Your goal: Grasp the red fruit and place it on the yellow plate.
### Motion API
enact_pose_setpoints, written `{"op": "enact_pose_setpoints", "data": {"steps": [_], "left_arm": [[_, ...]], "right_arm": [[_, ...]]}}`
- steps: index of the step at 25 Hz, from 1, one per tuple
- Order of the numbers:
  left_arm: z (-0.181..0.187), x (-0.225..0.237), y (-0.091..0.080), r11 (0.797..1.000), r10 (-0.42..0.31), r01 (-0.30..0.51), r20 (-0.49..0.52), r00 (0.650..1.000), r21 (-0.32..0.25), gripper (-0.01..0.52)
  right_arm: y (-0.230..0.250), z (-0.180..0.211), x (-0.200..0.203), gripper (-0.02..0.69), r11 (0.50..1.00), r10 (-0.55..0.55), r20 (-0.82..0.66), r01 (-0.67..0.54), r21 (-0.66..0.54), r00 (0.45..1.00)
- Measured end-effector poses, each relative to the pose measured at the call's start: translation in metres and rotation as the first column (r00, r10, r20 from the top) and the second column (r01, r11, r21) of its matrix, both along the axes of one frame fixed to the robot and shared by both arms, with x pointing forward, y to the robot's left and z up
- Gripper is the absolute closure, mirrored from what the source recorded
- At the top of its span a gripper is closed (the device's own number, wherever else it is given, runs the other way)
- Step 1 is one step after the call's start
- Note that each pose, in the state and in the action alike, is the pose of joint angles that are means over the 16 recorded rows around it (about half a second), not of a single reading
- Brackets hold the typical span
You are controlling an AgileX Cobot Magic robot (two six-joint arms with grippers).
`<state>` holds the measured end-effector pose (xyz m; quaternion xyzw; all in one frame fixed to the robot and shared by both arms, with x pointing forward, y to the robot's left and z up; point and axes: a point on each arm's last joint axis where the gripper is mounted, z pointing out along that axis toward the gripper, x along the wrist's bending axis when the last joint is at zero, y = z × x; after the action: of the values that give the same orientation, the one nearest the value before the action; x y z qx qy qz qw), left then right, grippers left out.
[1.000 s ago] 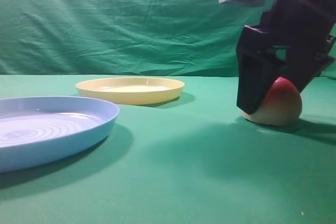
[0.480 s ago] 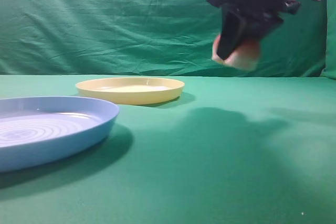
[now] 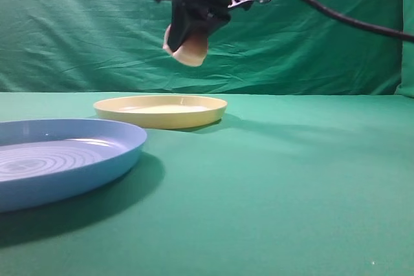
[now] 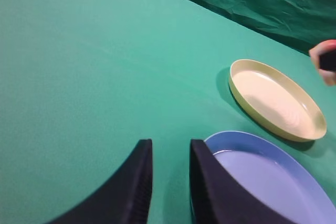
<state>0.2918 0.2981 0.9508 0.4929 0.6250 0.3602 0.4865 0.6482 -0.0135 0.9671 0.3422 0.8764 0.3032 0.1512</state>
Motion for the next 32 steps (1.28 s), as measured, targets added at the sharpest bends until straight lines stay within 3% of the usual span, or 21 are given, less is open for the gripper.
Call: {"op": "enact_pose_setpoints", "data": {"steps": [4,8,11,18,23,26,32], "left_arm": [[0.000,0.000,0.000,1.000,0.000,0.000,0.000,1.000,0.000,0.357],[0.000,0.000,0.000,1.000,0.000,0.000,0.000,1.000,0.000,0.357],[0.000,0.000,0.000,1.000,0.000,0.000,0.000,1.000,0.000,0.357],[0.000,0.000,0.000,1.000,0.000,0.000,0.000,1.000,0.000,0.357],[0.000,0.000,0.000,1.000,0.000,0.000,0.000,1.000,0.000,0.357],[0.000,0.000,0.000,1.000,0.000,0.000,0.000,1.000,0.000,0.357],[0.000,0.000,0.000,1.000,0.000,0.000,0.000,1.000,0.000,0.357]], "right_arm": [[0.000,0.011,-0.001,0.100,1.000,0.011,0.015,-0.011,-0.006,1.000],[-0.006,0.047,-0.009,0.091,1.000,0.019,0.053,-0.019,0.000,0.998],[-0.015,0.085,-0.022,0.174,1.000,0.015,0.077,-0.016,0.013,0.997],[-0.051,0.177,-0.074,0.453,0.999,-0.016,0.096,0.012,0.048,0.995],[-0.084,0.217,-0.122,0.613,0.995,-0.052,0.092,0.044,0.087,0.994],[-0.103,0.225,-0.152,0.656,0.992,-0.068,0.101,0.056,0.114,0.993],[-0.143,0.214,-0.211,0.665,0.982,-0.091,0.146,0.065,0.179,0.985]]}}
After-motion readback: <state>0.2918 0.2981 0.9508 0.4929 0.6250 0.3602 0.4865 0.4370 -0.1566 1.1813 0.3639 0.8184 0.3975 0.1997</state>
